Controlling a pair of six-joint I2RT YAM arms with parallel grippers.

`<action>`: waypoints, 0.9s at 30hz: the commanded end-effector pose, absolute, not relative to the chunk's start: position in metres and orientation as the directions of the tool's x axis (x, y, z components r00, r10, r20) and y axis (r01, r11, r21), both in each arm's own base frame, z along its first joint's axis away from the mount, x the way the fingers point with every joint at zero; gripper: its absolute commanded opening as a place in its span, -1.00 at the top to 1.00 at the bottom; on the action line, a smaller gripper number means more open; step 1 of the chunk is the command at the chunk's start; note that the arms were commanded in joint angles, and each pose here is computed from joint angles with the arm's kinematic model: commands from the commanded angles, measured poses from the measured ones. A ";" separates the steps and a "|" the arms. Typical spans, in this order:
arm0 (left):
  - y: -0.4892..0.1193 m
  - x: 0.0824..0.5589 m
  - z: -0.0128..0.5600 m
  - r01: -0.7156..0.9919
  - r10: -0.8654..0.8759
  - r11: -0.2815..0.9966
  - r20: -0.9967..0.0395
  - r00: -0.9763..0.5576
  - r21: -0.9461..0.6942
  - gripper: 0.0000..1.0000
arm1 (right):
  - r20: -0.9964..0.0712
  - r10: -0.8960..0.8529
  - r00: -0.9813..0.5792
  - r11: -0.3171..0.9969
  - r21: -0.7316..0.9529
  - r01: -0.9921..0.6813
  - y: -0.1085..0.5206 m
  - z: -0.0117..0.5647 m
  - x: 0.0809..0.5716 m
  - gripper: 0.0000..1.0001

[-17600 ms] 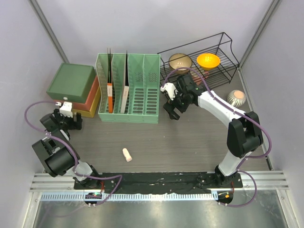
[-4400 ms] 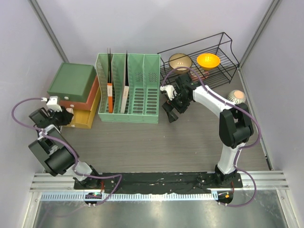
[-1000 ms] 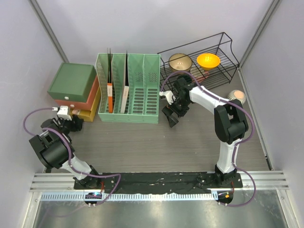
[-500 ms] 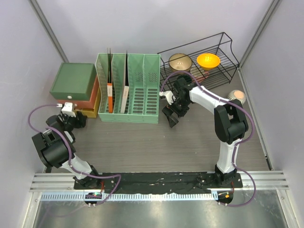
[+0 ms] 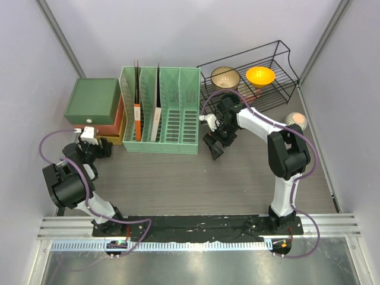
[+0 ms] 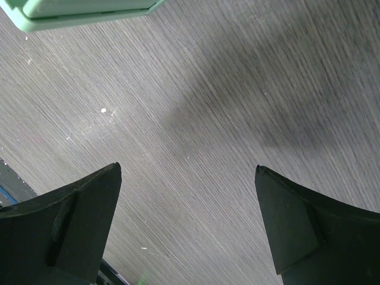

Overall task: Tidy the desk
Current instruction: Close the drawer in the storage box.

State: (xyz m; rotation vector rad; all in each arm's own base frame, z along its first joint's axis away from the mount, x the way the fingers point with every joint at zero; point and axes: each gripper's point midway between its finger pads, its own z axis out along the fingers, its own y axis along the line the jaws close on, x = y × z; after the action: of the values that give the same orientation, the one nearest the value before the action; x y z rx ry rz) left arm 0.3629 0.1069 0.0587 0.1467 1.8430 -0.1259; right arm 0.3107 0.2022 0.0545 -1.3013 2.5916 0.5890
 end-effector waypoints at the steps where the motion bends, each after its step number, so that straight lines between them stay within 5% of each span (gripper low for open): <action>1: 0.110 0.372 0.074 0.152 0.053 0.988 -0.980 -0.194 0.023 -0.44 | -0.333 -0.737 -0.588 0.521 0.274 -0.808 0.205 0.055 0.310 -1.00; 5: 0.108 0.374 0.074 0.162 0.050 0.987 -0.981 -0.187 0.019 -0.56 | -0.329 -0.739 -0.588 0.521 0.274 -0.808 0.204 0.054 0.310 -1.00; 9: 0.109 0.375 0.073 0.161 0.044 0.987 -0.981 -0.187 0.014 -0.99 | -0.323 -0.740 -0.590 0.523 0.276 -0.807 0.203 0.053 0.309 -0.99; 27: 0.109 0.383 0.075 0.186 0.053 0.982 -0.988 -0.142 0.026 -0.99 | -0.298 -0.749 -0.592 0.522 0.287 -0.803 0.202 0.046 0.307 -0.99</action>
State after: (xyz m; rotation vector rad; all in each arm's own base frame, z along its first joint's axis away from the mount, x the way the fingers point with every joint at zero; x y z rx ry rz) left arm 0.3712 0.1050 0.0554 0.1306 1.7999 -0.1505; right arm 0.3063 0.1996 0.0433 -1.3246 2.6261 0.5962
